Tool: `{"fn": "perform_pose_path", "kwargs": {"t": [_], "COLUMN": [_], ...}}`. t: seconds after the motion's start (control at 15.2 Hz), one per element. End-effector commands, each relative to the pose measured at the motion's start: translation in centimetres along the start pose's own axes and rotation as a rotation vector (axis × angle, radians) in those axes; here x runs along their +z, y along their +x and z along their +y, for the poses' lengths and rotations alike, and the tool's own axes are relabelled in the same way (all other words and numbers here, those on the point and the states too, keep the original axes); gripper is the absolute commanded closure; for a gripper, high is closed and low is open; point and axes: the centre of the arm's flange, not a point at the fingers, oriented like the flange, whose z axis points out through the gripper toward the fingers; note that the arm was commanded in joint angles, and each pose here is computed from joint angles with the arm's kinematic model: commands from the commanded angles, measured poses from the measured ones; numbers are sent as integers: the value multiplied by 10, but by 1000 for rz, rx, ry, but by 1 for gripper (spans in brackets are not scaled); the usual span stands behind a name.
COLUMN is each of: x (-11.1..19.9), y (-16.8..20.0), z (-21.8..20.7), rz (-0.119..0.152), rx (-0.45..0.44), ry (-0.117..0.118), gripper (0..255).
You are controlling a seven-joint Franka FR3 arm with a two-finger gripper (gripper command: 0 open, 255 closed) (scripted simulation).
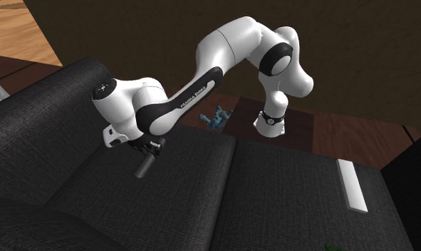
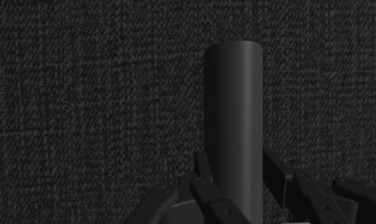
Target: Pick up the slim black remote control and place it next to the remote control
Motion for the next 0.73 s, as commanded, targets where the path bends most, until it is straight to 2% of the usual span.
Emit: {"fn": "perform_pose_path", "kwargs": {"t": [0.0, 0.53, 0.66], "x": [-10, -49, -49], "y": [-2, -9, -10], "z": [-1, -3, -29], "rz": [0, 0, 0], "rx": [0, 0, 0], "ry": [0, 0, 0], "gripper": [255, 255, 255]}}
